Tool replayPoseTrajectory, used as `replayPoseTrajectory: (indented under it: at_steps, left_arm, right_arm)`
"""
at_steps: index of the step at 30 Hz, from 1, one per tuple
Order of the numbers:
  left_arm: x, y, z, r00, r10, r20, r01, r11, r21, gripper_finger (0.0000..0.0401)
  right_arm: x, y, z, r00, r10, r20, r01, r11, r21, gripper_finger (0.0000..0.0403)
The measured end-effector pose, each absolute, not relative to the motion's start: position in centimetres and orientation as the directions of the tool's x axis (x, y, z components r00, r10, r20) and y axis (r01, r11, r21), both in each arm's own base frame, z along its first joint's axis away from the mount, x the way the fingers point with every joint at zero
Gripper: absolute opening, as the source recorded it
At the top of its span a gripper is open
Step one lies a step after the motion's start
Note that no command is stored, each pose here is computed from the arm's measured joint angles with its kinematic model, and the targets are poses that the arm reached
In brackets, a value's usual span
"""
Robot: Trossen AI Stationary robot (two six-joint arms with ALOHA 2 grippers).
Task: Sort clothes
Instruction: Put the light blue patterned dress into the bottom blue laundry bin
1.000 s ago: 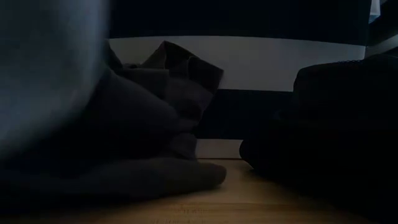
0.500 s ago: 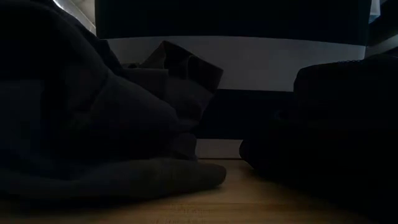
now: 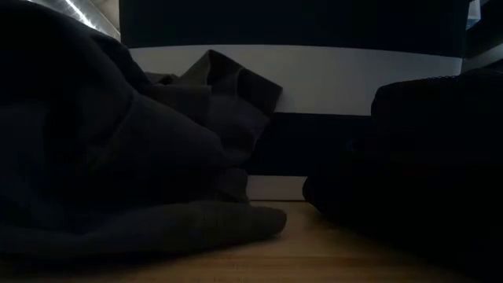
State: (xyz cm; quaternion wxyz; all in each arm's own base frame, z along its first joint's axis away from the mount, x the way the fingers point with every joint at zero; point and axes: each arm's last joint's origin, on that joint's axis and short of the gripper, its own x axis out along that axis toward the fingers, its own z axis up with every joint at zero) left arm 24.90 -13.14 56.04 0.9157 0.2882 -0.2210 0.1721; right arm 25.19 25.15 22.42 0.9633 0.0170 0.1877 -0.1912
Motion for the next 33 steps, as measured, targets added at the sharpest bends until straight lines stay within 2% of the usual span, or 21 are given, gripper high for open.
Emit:
replayPoseTrajectory:
  at_steps: [7, 16, 26, 33]
  left_arm:
    - [27.4, -9.9, 54.8, 0.886, 0.219, 0.410, -0.391, 0.827, 0.404, 0.0026]
    - [30.2, -6.4, 50.9, 0.936, 0.315, 0.159, -0.353, 0.851, 0.390, 0.0026]
    - [32.8, -3.2, 42.7, 0.900, 0.409, -0.150, -0.319, 0.854, 0.411, 0.0027]
    - [33.7, -1.7, 35.6, 0.883, 0.314, -0.350, -0.206, 0.927, 0.313, 0.0027]
  right_arm:
    - [25.2, 25.3, 22.3, 0.854, -0.309, -0.418, 0.338, 0.941, -0.007, 0.0271]
    - [25.2, 25.3, 22.3, 0.854, -0.308, -0.419, 0.340, 0.940, 0.002, 0.0271]
    - [25.2, 25.3, 22.3, 0.853, -0.309, -0.420, 0.340, 0.940, 0.000, 0.0271]
    - [25.2, 25.3, 22.3, 0.853, -0.310, -0.420, 0.340, 0.940, -0.001, 0.0271]
